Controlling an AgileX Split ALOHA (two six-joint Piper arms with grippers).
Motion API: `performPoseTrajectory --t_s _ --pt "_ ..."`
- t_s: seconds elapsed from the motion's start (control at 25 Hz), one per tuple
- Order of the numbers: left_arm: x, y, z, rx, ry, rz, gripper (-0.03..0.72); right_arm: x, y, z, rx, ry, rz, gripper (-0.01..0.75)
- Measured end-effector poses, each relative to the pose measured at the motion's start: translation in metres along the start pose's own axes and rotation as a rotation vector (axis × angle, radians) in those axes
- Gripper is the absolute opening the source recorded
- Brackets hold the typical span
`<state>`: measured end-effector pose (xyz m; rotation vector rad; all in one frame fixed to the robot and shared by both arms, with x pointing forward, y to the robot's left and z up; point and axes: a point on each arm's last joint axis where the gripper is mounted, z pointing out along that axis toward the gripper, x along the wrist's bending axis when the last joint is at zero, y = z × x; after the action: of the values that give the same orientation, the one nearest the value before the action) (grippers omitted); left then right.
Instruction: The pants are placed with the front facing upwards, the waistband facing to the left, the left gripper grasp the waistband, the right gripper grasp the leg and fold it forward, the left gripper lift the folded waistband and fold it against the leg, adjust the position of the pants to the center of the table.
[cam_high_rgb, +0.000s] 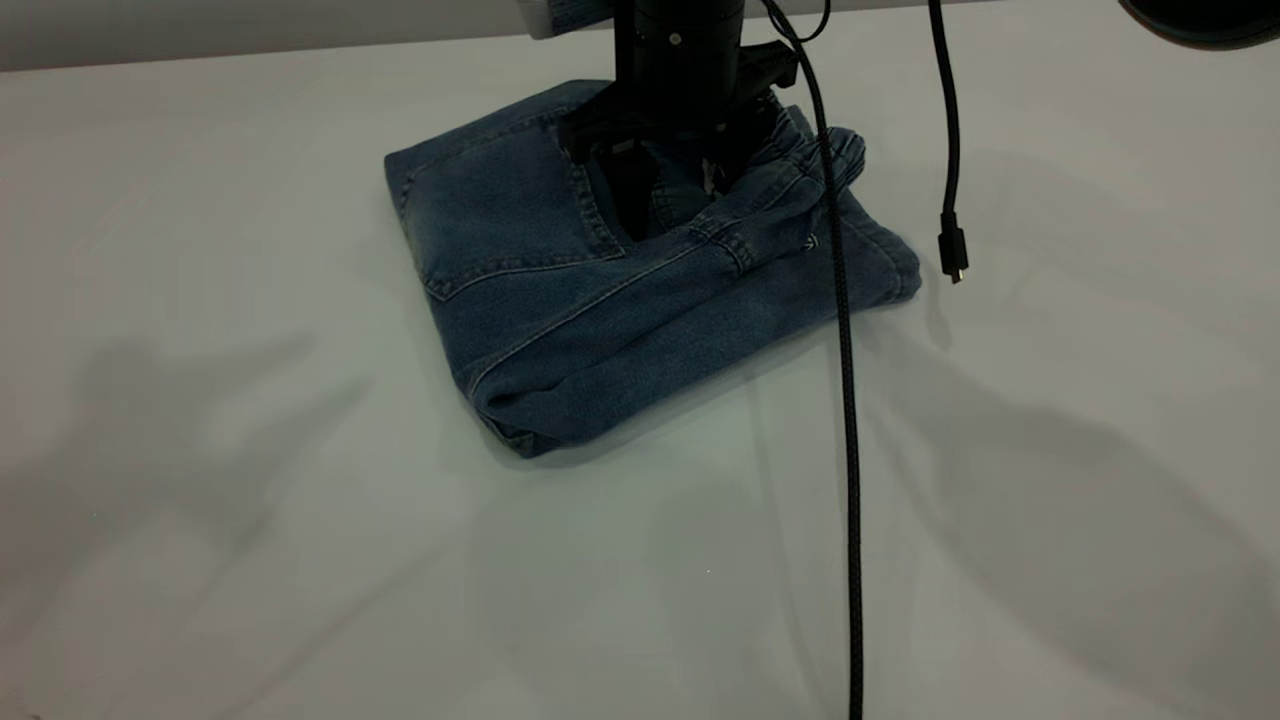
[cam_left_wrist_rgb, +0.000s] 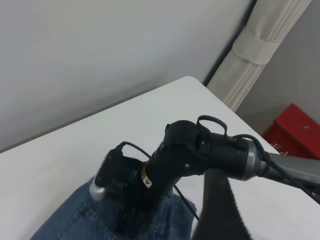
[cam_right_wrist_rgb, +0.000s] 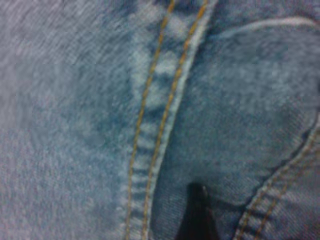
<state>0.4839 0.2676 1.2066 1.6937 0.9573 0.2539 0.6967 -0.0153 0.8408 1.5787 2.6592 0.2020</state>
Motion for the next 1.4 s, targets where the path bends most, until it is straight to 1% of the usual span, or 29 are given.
performPoseTrajectory --t_s 0.12,0.32,0.44,0.64,0.84,1.04,1.12,1.24,1.32,1.4 --pt "-0.001 0.001 0.0 -0.01 -0.01 -0.006 0.425 0.0 0.0 0.0 -0.003 -0.003 0.085 0.445" --pt "-0.002 0.002 0.0 -0.023 -0.022 -0.015 0.424 -0.002 0.0 0.001 -0.004 -0.011 0.224 0.441" --pt "-0.002 0.002 0.0 -0.022 -0.021 -0.014 0.424 -0.006 0.0 0.001 0.002 -0.009 0.253 0.439" --pt "-0.002 0.002 0.0 -0.022 -0.021 -0.012 0.424 -0.007 0.001 -0.005 -0.003 -0.01 0.252 0.438" --pt "-0.002 0.002 0.0 -0.019 -0.019 -0.008 0.424 -0.01 0.003 -0.029 -0.032 -0.039 0.214 0.438" --pt "-0.002 0.002 0.0 -0.019 -0.019 -0.008 0.424 -0.009 0.012 -0.08 -0.139 -0.025 0.163 0.438" --pt "-0.002 0.002 0.0 -0.019 -0.019 -0.008 0.424 -0.01 0.013 -0.099 -0.177 -0.042 0.152 0.438" --pt "-0.002 0.002 0.0 -0.019 -0.019 -0.008 0.424 -0.01 0.014 -0.121 -0.217 -0.055 0.081 0.438" --pt "-0.002 0.002 0.0 -0.019 -0.019 -0.008 0.424 -0.007 0.014 -0.132 -0.235 -0.025 0.006 0.438" --pt "-0.002 0.002 0.0 -0.019 -0.019 -0.008 0.424 0.0 0.014 -0.136 -0.242 0.04 -0.062 0.438"
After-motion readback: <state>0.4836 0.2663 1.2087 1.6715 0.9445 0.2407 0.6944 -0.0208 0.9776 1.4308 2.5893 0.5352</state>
